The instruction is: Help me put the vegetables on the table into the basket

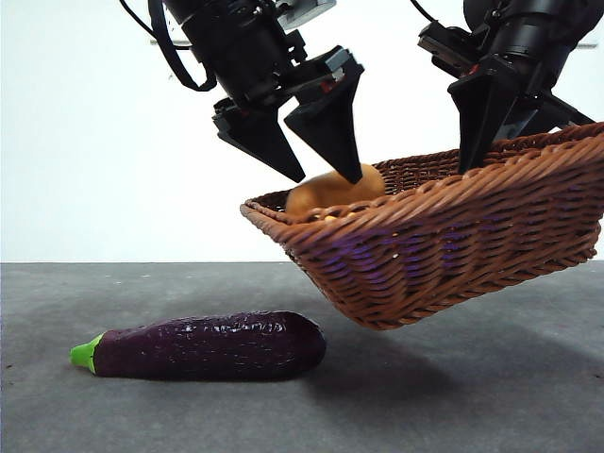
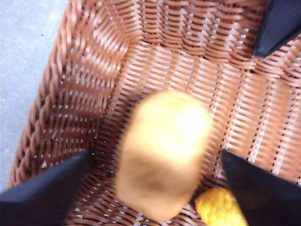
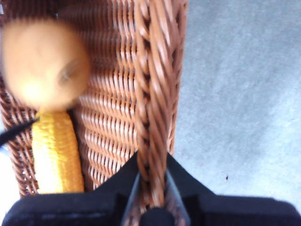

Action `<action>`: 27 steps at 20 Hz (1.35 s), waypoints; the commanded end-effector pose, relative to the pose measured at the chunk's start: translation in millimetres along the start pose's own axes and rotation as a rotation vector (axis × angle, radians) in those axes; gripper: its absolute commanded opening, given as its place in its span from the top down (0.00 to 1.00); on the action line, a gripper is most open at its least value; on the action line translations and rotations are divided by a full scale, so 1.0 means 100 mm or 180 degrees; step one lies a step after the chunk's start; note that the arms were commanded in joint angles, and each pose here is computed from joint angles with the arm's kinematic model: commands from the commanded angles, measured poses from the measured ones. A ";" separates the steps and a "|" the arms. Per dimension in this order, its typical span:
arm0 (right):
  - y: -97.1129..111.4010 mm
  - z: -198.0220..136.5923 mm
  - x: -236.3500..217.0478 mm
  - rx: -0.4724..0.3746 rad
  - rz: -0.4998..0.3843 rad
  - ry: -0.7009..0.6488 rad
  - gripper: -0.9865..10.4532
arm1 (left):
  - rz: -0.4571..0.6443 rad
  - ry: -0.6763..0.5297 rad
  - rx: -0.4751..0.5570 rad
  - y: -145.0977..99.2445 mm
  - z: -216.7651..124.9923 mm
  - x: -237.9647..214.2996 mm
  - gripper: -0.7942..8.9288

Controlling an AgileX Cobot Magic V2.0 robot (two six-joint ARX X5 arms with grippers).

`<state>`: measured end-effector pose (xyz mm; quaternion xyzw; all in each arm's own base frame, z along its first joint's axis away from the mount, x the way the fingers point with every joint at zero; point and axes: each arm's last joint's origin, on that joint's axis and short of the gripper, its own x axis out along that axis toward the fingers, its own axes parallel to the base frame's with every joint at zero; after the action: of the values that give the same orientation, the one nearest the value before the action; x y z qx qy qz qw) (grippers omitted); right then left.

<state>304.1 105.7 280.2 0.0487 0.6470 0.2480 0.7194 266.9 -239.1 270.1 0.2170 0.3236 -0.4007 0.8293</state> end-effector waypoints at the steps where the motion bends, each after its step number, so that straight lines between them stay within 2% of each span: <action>1: 0.02 0.00 -0.04 0.0000 0.0049 -0.0052 0.92 | -0.0017 0.0000 -0.0036 -0.01 0.05 -0.11 0.29; 4: -0.07 0.01 -0.07 0.0095 0.0021 -0.0078 0.92 | -0.0106 0.0469 -0.0079 -0.01 0.11 -0.39 0.31; 6: -0.16 0.01 -0.11 0.0175 0.0008 -0.0112 0.92 | -0.0240 0.0628 -0.0109 -0.03 0.11 -0.58 0.31; 8: -0.23 0.01 -0.14 0.0245 -0.0004 -0.0145 0.92 | -0.0459 0.0814 -0.0164 -0.08 0.04 -0.70 0.31; 11: -0.33 0.00 -0.18 0.0346 -0.0022 -0.0167 0.92 | -0.0584 0.1344 -0.0185 -0.11 -0.13 -0.76 0.31; 13: -0.37 -0.01 -0.20 0.0391 -0.0027 -0.0167 0.92 | -0.0712 0.1513 -0.0217 -0.09 -0.26 -0.73 0.31; 15: -0.39 -0.01 -0.21 0.0410 -0.0032 -0.0154 0.92 | -0.0929 0.1545 -0.0150 -0.09 -0.36 -0.66 0.31; 18: -0.39 -0.01 -0.21 0.0400 -0.0045 -0.0160 0.92 | -0.1060 0.1382 0.0046 -0.10 -0.41 -0.57 0.31; 24: -0.39 -0.01 -0.21 0.0376 -0.0065 -0.0182 0.92 | -0.1073 0.1304 0.0301 -0.13 -0.64 -0.33 0.31; 27: -0.39 0.01 -0.21 0.0362 -0.0073 -0.0219 0.92 | -0.0869 0.1319 0.0469 -0.13 -0.79 -0.20 0.31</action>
<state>316.0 62.6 280.1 0.0893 0.6416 0.1942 0.7367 217.9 -187.2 229.2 0.2996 0.4895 -0.4733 0.6683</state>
